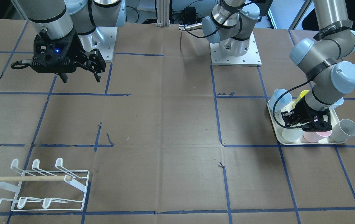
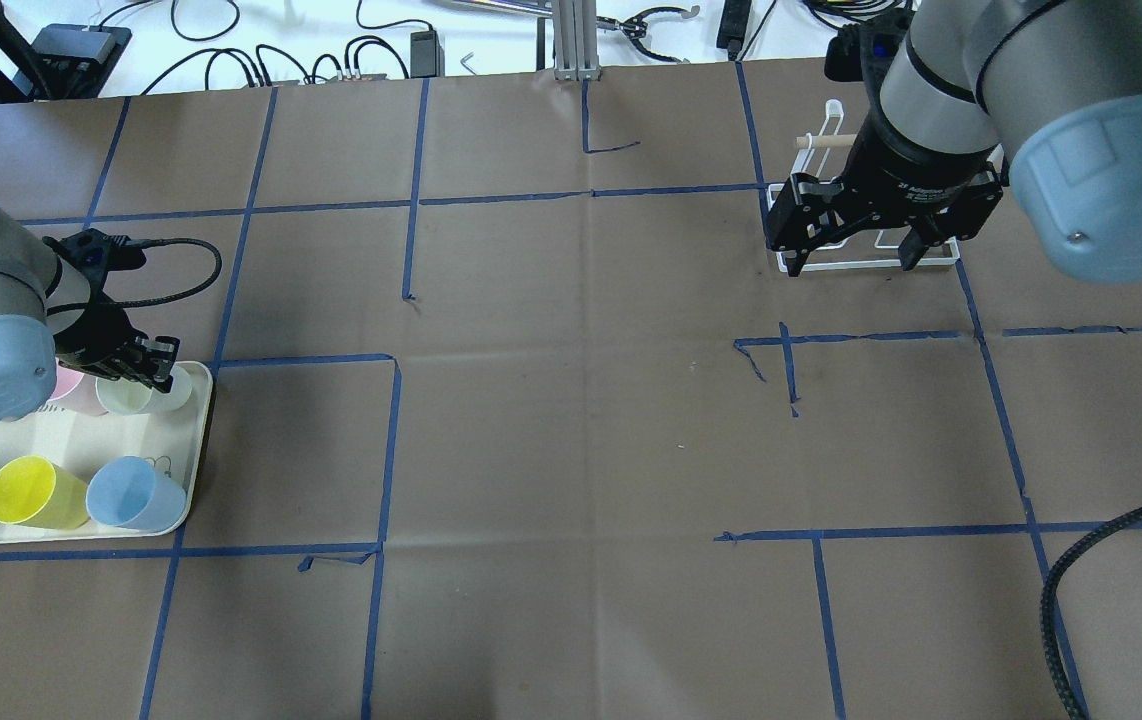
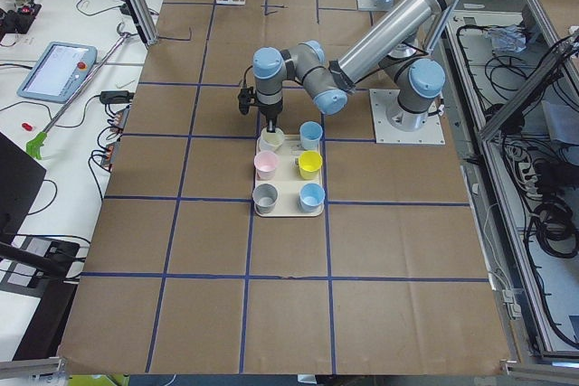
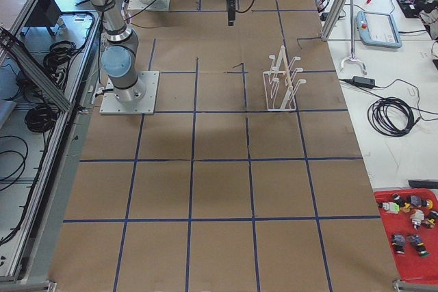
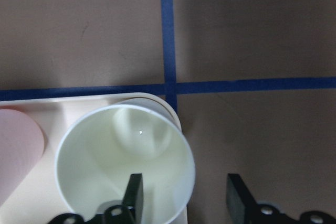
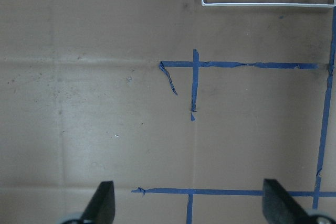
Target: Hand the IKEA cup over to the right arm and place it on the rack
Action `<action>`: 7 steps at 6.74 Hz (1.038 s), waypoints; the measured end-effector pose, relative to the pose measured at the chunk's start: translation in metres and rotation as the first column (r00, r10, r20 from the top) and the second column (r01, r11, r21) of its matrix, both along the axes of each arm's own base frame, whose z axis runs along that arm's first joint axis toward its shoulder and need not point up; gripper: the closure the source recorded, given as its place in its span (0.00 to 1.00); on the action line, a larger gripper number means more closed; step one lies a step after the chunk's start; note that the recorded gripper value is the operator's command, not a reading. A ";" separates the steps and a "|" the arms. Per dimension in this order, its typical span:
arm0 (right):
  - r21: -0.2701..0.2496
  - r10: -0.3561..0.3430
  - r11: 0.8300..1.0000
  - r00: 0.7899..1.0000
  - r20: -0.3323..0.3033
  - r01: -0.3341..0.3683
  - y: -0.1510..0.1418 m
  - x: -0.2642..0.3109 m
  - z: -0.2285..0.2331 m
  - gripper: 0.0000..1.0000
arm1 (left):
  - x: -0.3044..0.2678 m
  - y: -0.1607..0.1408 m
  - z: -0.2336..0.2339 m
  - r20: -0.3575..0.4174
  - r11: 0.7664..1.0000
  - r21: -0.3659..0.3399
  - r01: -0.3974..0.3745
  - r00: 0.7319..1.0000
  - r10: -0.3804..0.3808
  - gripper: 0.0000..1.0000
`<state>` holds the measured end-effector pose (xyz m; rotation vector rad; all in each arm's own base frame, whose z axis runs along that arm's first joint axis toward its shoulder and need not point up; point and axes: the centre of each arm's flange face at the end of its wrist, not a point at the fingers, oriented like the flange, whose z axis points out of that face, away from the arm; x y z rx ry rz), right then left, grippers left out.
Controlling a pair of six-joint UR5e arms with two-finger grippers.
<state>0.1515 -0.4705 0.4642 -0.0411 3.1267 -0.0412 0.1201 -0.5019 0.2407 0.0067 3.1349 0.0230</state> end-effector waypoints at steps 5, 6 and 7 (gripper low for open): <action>-0.112 -0.002 0.994 0.998 0.058 0.009 -0.009 0.006 0.007 0.00 | 0.005 -0.042 0.121 -0.075 0.998 0.059 -0.006 0.997 0.010 1.00; -0.191 -0.017 0.981 0.990 0.143 0.045 -0.015 0.013 0.005 0.00 | 0.003 -0.048 0.151 -0.120 0.996 0.094 -0.013 0.992 0.025 1.00; -0.255 -0.066 0.959 0.970 0.232 0.126 -0.018 0.020 -0.005 0.00 | 0.000 -0.051 0.171 -0.142 0.994 0.110 -0.016 0.989 0.031 1.00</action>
